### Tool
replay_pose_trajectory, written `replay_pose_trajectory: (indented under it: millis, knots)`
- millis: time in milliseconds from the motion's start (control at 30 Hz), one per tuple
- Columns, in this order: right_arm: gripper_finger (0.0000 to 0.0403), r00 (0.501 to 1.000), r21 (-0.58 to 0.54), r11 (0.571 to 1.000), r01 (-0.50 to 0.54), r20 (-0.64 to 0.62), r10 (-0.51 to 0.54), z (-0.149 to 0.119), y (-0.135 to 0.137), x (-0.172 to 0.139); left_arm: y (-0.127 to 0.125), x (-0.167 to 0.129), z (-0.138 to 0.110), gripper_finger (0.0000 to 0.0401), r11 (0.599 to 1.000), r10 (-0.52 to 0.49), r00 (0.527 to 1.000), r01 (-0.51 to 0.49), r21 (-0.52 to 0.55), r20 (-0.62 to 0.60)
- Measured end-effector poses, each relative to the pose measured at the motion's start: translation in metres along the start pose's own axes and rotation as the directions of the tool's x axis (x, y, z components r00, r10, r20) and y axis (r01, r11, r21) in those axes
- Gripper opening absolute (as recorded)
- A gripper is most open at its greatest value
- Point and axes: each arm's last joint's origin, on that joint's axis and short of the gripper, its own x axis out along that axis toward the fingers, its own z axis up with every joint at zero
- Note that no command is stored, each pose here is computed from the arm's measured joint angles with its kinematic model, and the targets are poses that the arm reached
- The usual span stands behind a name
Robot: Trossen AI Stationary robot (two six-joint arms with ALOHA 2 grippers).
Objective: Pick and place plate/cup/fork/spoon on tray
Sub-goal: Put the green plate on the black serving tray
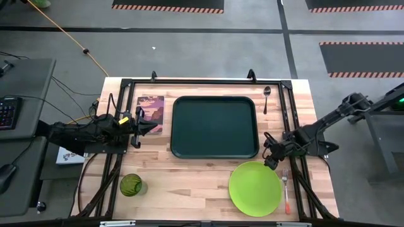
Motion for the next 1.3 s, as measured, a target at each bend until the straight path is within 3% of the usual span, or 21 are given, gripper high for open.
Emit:
replay_pose_trajectory:
  millis: [900, 1033, 1233, 1300]
  knots:
    - [0.0178, 1.000, -0.036, 0.999, -0.002, -0.019, 0.002, -0.0010, 0.0021, 0.0100, 0.0000, 0.0000, 0.0000, 0.0003, 1.000, 0.001, 1.000, -0.001, 0.000, 0.000]
    - [0.0142, 1.000, -0.063, 0.998, 0.005, -0.018, -0.006, -0.0011, 0.0012, 0.0103, 0.0000, 0.0000, 0.0000, 0.0003, 1.000, 0.000, 1.000, 0.000, 0.000, 0.000]
    - [0.0022, 1.000, -0.096, 0.995, 0.000, -0.021, -0.002, -0.0013, 0.0010, 0.0111, 0.0000, 0.0000, 0.0001, 0.0003, 1.000, 0.000, 1.000, 0.000, 0.000, 0.000]
    - [0.0011, 0.999, -0.114, 0.993, -0.027, -0.041, 0.023, -0.0016, 0.0030, 0.0108, 0.0000, 0.0000, 0.0001, 0.0003, 1.000, 0.000, 1.000, 0.000, 0.000, 0.000]
